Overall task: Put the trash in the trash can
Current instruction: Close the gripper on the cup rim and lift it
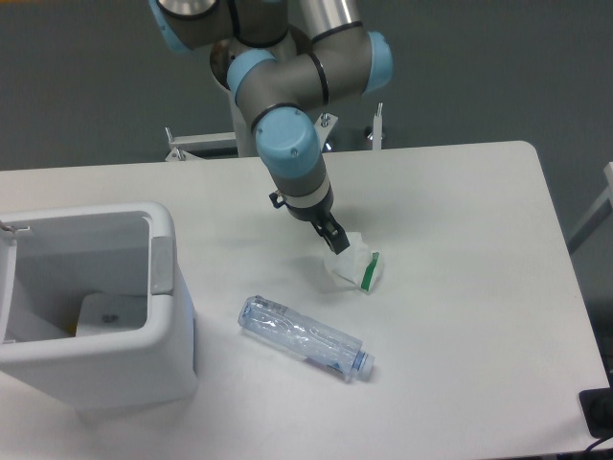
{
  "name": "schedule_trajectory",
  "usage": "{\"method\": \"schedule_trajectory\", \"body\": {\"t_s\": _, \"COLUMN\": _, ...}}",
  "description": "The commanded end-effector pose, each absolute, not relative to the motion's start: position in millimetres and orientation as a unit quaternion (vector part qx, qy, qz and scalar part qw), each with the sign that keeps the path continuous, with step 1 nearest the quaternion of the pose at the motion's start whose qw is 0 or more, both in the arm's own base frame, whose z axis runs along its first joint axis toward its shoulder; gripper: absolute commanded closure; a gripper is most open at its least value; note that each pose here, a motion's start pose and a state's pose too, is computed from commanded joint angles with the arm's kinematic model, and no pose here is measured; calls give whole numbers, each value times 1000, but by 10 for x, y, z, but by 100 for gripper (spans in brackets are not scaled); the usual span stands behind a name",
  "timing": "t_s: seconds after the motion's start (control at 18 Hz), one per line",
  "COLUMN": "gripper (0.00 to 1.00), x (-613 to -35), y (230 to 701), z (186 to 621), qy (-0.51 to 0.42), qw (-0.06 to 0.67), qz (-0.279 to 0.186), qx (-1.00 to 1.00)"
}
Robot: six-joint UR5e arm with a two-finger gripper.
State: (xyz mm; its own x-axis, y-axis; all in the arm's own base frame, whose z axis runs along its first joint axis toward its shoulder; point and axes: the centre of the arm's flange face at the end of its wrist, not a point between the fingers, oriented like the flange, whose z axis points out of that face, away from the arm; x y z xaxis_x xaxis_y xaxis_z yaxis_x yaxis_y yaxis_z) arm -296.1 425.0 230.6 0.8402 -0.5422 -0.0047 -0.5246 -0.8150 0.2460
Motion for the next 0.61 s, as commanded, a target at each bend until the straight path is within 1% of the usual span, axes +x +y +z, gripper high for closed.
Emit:
{"method": "schedule_trajectory", "body": {"t_s": 0.22, "gripper": 0, "x": -2974, "y": 4254, "z": 2210, "qy": -279, "qw": 122, "qz": -38, "qx": 952}}
{"method": "schedule_trajectory", "body": {"t_s": 0.28, "gripper": 2, "x": -2975, "y": 4256, "z": 2204, "qy": -275, "qw": 121, "qz": -38, "qx": 953}}
{"method": "schedule_trajectory", "body": {"t_s": 0.33, "gripper": 9, "x": -2977, "y": 4257, "z": 2188, "qy": -274, "qw": 122, "qz": -37, "qx": 953}}
{"method": "schedule_trajectory", "body": {"t_s": 0.44, "gripper": 38, "x": -2997, "y": 4276, "z": 2211, "qy": -271, "qw": 121, "qz": -40, "qx": 954}}
{"method": "schedule_trajectory", "body": {"t_s": 0.5, "gripper": 45, "x": -3000, "y": 4289, "z": 2207, "qy": -264, "qw": 120, "qz": -41, "qx": 956}}
{"method": "schedule_trajectory", "body": {"t_s": 0.61, "gripper": 63, "x": -3007, "y": 4287, "z": 2191, "qy": -246, "qw": 120, "qz": -41, "qx": 961}}
